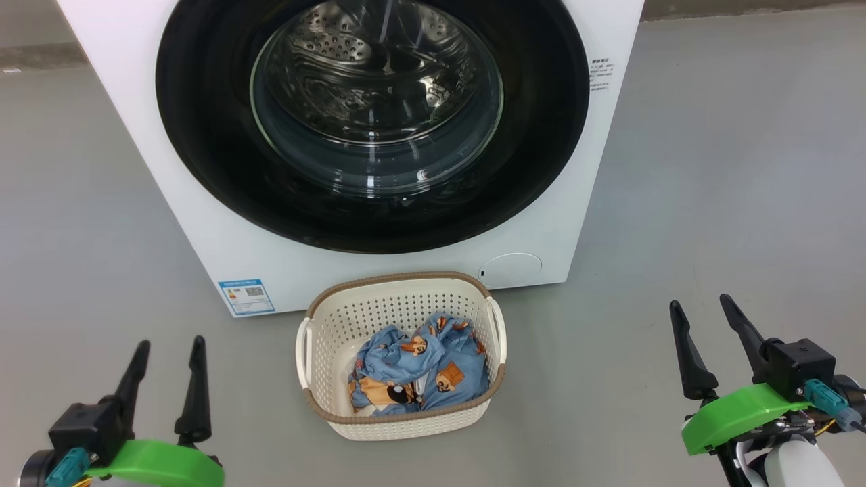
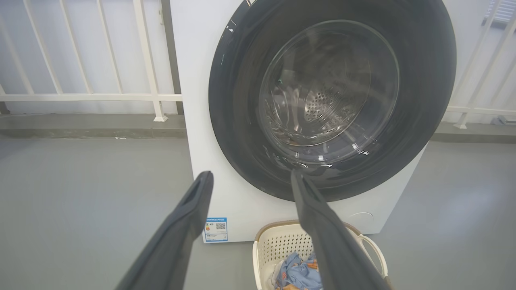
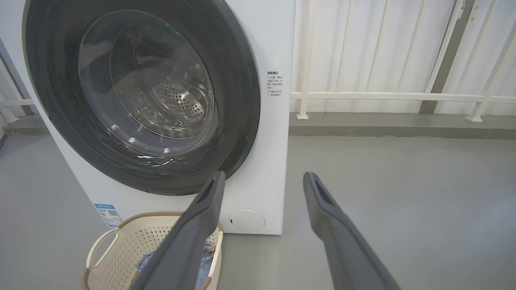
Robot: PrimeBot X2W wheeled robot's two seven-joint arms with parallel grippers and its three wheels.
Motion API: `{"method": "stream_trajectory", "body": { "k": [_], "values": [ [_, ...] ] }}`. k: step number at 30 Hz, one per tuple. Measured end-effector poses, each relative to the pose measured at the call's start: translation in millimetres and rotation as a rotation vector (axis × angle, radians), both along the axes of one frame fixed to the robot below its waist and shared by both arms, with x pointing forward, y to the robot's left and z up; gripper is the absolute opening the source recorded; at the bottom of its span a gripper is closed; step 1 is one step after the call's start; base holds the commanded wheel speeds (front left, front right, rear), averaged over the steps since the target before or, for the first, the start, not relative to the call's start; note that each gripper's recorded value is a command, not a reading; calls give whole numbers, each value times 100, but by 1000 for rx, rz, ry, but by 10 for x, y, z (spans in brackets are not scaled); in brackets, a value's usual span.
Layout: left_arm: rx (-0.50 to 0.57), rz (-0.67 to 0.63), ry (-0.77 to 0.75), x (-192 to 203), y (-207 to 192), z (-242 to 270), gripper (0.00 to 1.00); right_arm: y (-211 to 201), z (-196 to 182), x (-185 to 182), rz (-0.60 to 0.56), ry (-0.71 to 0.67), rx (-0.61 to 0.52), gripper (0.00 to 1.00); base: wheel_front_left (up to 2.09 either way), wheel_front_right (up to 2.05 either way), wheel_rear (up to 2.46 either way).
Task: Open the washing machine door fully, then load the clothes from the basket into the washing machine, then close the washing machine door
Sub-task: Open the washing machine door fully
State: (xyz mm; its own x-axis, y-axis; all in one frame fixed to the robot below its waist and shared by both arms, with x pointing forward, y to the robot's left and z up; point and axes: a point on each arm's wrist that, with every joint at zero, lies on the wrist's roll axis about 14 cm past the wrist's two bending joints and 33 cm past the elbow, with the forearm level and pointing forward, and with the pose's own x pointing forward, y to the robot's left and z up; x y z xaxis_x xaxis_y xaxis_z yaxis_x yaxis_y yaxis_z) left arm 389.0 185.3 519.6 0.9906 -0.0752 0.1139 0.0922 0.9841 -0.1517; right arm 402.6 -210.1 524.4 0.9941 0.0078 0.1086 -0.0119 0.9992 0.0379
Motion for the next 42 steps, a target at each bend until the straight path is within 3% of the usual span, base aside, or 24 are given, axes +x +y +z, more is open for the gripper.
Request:
{"method": "stream_trajectory", "body": {
  "k": [12, 31, 42],
  "values": [
    [41, -4, 4, 5, 2, -16, 100, -17, -6, 0, -5, 2, 0, 100, 20, 20, -41],
    [47, 26, -19, 62, 66, 48, 100, -82, -28, 40, -24, 4, 2, 100, 105, 105, -210],
    [46, -6, -38, 89, -42, 102, 100, -106, -24, 54, -31, 1, 1, 100, 37, 37, -74]
  ]
}}
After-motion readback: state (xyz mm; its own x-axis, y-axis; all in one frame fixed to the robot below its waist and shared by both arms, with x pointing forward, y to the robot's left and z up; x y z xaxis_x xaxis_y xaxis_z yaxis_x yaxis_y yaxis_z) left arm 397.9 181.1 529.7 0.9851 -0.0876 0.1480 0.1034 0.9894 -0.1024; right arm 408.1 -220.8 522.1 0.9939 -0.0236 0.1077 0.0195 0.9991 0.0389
